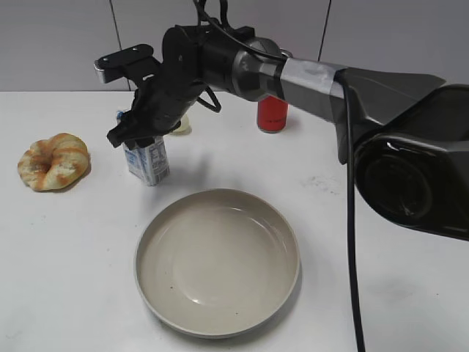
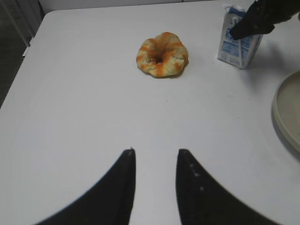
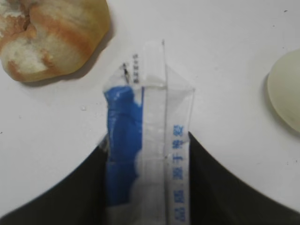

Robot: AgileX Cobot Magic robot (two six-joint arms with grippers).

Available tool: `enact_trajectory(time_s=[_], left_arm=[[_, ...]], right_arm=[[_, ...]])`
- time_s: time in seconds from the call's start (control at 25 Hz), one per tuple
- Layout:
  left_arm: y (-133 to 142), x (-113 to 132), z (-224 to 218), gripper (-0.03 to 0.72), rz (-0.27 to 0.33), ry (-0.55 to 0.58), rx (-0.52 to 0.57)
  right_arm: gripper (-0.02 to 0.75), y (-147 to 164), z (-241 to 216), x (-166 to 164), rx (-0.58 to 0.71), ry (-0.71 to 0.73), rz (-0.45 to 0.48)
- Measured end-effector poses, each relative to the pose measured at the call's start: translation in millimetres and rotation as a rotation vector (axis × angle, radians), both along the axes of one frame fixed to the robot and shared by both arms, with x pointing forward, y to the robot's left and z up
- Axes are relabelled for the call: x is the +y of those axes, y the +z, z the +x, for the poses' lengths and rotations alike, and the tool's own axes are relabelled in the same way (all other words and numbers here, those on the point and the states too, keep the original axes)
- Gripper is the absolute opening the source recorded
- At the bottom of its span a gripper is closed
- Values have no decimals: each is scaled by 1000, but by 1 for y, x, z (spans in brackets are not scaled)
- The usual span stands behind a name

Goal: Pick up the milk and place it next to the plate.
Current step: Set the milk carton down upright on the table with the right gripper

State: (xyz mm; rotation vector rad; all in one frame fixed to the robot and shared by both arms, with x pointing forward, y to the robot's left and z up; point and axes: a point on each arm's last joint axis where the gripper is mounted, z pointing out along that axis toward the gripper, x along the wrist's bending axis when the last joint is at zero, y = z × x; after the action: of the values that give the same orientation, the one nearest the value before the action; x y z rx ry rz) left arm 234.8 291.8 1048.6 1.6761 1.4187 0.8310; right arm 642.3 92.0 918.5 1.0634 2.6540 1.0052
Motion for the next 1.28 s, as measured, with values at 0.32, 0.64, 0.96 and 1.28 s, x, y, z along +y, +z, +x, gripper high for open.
enact_trajectory(time_s=[0.32, 0.64, 0.96, 1.28], left_arm=[[0, 0, 0, 232, 0, 0, 0], [0, 0, 0, 232, 0, 0, 0], [0, 0, 0, 231, 0, 0, 0], [0, 0, 0, 231, 0, 0, 0]], right_arm=[[295, 5, -3, -1, 17, 10, -13], [295, 40, -10, -5, 31, 26, 6], [293, 85, -26, -11, 88, 38, 64], [293, 126, -66, -21, 117, 54, 68]])
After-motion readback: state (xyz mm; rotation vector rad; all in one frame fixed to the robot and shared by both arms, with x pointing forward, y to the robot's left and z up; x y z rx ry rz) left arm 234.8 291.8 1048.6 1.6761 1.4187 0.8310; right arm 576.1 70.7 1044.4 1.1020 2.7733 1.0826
